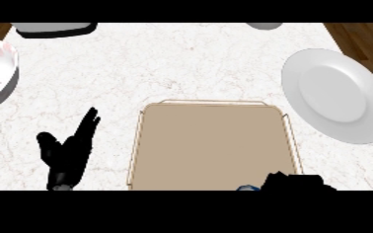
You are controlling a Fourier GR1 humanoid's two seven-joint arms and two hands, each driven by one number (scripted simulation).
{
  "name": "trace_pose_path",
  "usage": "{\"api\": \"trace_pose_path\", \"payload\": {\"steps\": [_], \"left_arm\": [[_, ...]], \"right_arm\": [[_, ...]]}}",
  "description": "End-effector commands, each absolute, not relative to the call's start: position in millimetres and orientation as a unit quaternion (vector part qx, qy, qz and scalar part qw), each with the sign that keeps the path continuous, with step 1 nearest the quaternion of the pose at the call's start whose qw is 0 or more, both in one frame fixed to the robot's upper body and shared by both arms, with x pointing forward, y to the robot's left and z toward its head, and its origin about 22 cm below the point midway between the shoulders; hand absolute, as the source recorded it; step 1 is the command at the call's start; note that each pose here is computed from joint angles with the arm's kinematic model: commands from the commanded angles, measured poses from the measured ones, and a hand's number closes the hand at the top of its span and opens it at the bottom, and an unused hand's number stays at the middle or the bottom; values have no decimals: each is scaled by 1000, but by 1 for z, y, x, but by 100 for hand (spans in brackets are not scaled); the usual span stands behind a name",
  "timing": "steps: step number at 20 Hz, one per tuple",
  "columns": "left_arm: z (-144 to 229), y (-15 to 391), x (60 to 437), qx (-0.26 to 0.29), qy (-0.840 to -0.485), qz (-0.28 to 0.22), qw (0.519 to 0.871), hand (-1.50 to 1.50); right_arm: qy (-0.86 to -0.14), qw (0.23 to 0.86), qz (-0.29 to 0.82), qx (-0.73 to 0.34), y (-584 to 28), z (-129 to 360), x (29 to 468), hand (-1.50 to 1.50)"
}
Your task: Pick the can from the tray and place it in the plate
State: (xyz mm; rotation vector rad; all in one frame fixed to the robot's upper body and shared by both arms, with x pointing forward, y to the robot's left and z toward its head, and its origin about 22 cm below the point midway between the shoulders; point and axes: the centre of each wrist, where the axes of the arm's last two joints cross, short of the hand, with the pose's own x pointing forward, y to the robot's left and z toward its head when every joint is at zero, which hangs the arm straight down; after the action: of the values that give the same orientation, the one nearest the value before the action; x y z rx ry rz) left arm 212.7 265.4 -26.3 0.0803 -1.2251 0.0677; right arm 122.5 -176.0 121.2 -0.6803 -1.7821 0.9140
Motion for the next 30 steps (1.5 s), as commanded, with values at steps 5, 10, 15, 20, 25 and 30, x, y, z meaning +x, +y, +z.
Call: {"api": "trace_pose_path", "payload": {"steps": [5,10,15,20,25,30], "left_arm": [[-30,251,214,20,-563,19,826,0],[-34,237,224,14,-556,19,831,0],[-34,241,228,2,-562,0,827,0],[-21,243,239,-2,-561,-9,828,0],[-29,253,222,-4,-554,-13,832,0],[-25,229,234,-6,-558,-7,830,0]], "right_arm": [[-756,547,198,-301,-218,125,104,150],[-774,543,120,-303,-242,113,125,150],[-759,529,98,-367,-313,82,161,150],[-764,510,50,-392,-377,77,207,150],[-760,515,52,-393,-430,61,238,150],[-763,518,61,-382,-451,50,281,150]]}}
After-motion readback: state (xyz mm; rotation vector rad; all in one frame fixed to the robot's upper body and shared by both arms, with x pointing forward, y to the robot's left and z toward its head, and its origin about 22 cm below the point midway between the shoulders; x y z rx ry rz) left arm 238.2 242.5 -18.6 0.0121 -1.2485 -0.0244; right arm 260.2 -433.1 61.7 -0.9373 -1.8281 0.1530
